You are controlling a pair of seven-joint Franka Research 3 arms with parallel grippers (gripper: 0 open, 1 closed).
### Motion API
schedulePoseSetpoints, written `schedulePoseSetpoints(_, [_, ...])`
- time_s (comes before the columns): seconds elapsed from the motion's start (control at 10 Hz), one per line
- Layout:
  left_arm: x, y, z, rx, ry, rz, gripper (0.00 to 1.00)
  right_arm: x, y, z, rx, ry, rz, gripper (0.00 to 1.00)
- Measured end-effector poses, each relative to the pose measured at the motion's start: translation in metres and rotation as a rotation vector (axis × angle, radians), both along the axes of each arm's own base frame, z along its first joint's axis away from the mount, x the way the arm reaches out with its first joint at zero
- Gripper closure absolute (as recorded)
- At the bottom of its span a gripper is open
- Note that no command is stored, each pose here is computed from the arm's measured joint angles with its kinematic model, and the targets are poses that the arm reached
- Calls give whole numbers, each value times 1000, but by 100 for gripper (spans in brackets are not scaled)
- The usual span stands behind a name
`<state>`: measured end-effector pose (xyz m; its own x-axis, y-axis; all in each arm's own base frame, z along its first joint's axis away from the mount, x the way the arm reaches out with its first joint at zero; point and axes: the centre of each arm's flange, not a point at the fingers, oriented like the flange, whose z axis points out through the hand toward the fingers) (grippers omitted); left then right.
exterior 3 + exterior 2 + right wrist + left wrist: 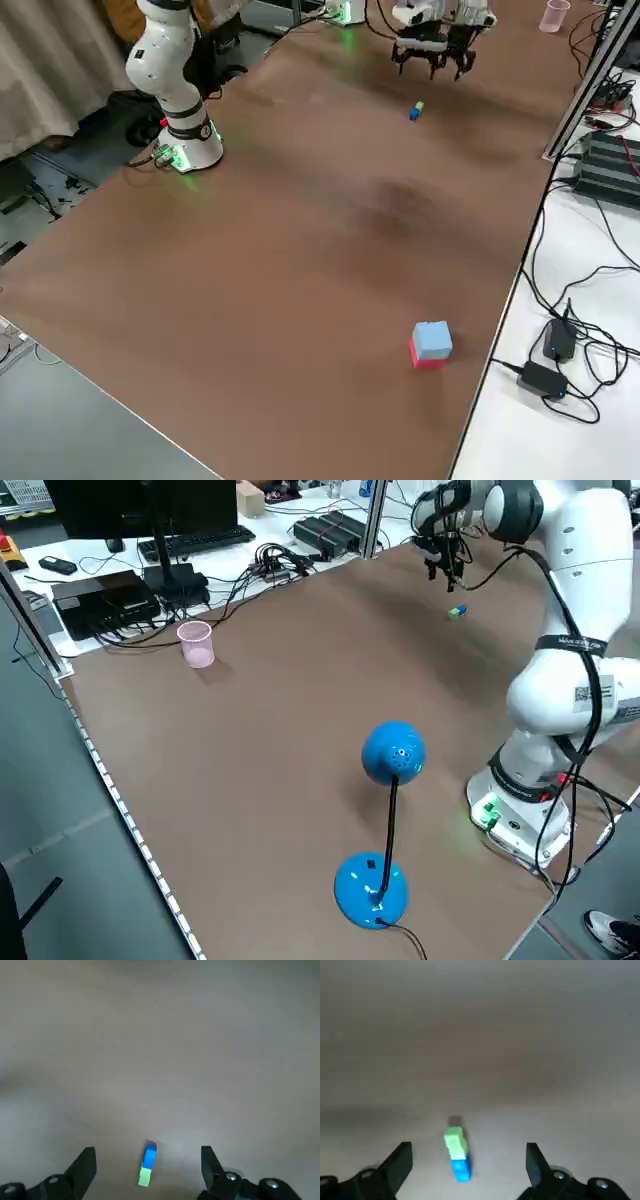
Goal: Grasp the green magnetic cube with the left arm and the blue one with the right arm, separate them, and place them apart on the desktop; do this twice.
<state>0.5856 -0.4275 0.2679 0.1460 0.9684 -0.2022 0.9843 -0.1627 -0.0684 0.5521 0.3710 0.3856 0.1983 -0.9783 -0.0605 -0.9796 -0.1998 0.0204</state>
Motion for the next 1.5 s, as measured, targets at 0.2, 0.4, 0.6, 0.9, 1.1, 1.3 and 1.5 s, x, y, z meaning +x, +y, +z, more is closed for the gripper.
schedulePoseSetpoints(0.2, [-6,-14,-21,-16,1,58,2,-9,31,-35,21,-3,-89,5])
schedulePoseSetpoints(0.4, [-19,-29,-42,-8,17,51,3,-14,56,-83,80,0,-138,4])
schedulePoseSetpoints(0.6, [-26,-31,-56,6,36,43,5,-13,64,-111,110,-4,-158,4])
schedulePoseSetpoints(0.9, [-34,-28,-70,26,59,39,18,-16,73,-136,138,-4,-204,4])
schedulePoseSetpoints(1.1, [-40,-31,-76,32,65,33,18,-26,90,-163,167,-2,-266,4])
schedulePoseSetpoints(1.3, [-46,-35,-83,32,65,42,18,-34,98,-182,166,11,-292,5])
schedulePoseSetpoints(1.5, [-49,-35,-89,31,57,62,19,-32,99,-187,168,13,-299,7])
